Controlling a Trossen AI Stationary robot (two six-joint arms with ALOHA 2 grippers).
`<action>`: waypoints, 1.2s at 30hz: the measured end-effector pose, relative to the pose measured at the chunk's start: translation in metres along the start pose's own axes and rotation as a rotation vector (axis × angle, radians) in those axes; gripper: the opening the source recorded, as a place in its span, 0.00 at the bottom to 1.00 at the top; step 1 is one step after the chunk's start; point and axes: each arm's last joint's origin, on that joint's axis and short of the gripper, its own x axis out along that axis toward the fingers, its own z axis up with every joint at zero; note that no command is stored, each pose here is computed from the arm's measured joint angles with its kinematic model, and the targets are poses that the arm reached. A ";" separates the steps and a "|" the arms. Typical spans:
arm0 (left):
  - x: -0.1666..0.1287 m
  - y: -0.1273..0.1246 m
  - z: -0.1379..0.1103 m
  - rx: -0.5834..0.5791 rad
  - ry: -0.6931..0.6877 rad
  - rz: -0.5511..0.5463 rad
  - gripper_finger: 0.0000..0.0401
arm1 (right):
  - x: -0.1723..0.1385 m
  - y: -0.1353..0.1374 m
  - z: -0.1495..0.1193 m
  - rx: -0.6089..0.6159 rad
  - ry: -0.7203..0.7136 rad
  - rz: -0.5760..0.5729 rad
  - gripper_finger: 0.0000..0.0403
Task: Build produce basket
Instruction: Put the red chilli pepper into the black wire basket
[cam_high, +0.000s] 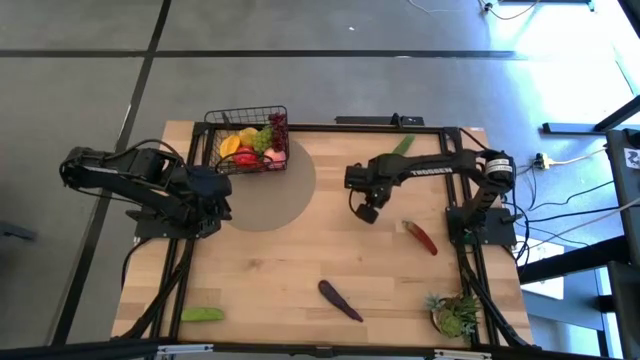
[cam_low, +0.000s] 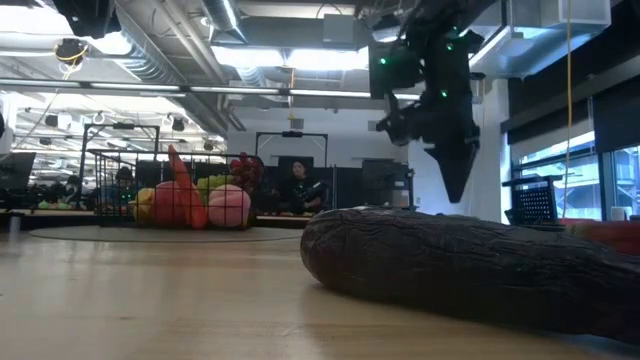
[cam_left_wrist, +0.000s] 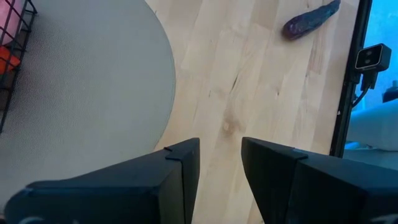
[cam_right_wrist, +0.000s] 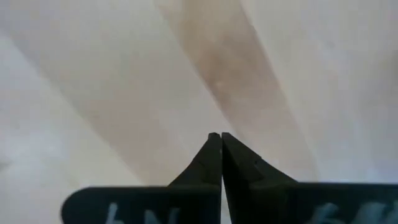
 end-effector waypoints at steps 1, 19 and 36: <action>0.000 0.000 0.000 0.000 0.000 0.000 0.26 | -0.003 0.000 0.001 0.007 0.006 0.028 0.00; 0.000 0.000 0.000 0.009 0.000 0.001 0.27 | -0.015 -0.002 -0.024 -0.008 0.330 0.105 0.33; 0.000 0.001 0.000 0.009 -0.014 0.022 0.27 | 0.046 -0.013 -0.059 0.056 0.446 0.074 0.37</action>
